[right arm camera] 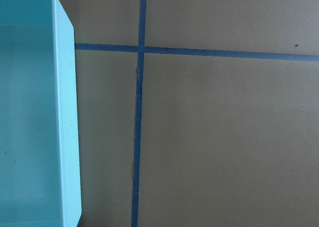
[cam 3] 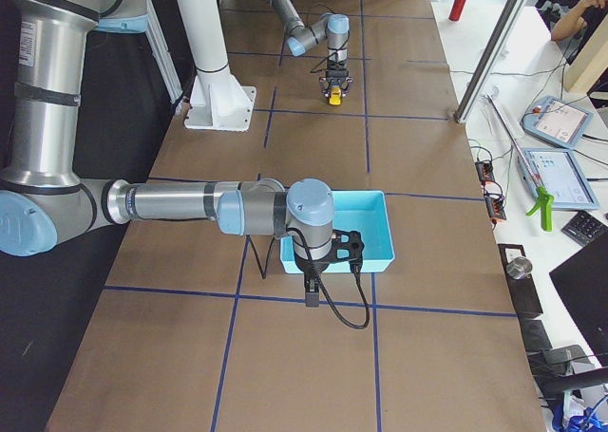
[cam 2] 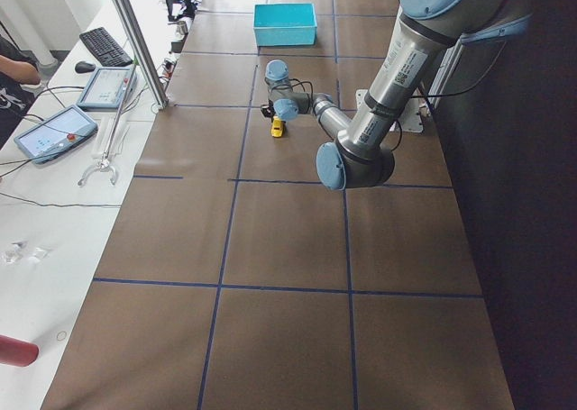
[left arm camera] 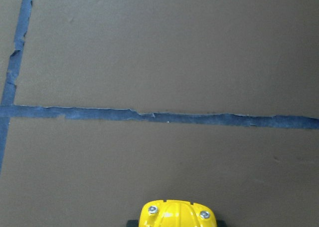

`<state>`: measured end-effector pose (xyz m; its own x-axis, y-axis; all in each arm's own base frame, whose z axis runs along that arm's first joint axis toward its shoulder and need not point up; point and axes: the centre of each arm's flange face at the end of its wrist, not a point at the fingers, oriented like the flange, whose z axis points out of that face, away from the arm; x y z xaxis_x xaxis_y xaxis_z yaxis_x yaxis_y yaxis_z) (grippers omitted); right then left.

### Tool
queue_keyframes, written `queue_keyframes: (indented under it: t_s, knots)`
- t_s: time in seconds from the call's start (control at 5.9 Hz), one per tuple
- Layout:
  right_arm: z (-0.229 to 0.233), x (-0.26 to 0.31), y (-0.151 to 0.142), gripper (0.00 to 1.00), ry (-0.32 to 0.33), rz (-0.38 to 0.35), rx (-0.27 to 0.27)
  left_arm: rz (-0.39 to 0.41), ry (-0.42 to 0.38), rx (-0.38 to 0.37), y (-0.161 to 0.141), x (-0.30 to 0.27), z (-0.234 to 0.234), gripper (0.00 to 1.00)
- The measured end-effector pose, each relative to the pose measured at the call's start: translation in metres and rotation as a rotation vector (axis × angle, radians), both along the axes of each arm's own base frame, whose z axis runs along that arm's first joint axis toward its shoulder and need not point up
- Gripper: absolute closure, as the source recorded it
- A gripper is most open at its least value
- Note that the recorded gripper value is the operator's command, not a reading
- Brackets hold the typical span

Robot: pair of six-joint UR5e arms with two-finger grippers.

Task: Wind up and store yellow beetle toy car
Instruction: 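Pull the pressed car toward the robot with the left gripper, then lift the left gripper off the car, releasing it to roll toward the bin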

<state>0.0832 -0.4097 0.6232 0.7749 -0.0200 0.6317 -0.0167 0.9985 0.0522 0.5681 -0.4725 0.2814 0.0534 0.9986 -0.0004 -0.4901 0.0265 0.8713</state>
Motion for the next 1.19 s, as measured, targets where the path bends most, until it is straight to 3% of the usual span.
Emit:
queue_keyframes:
  t_s: [0.17, 0.34, 1.19]
  knots:
    - [0.0005, 0.0, 0.0001, 0.0, 0.0, 0.0, -0.001, 0.001, 0.001, 0.001, 0.0015, -0.0023, 0.0038, 0.74]
    - [0.0007, 0.0, 0.0002, 0.0, 0.0, 0.0, -0.001, 0.002, 0.003, 0.004, 0.0024, -0.0032, 0.0061, 0.01]
    - [0.0005, -0.0001, -0.0002, 0.0, 0.001, -0.001, -0.001, 0.007, 0.009, 0.012, 0.0049, -0.0026, 0.0072, 0.0]
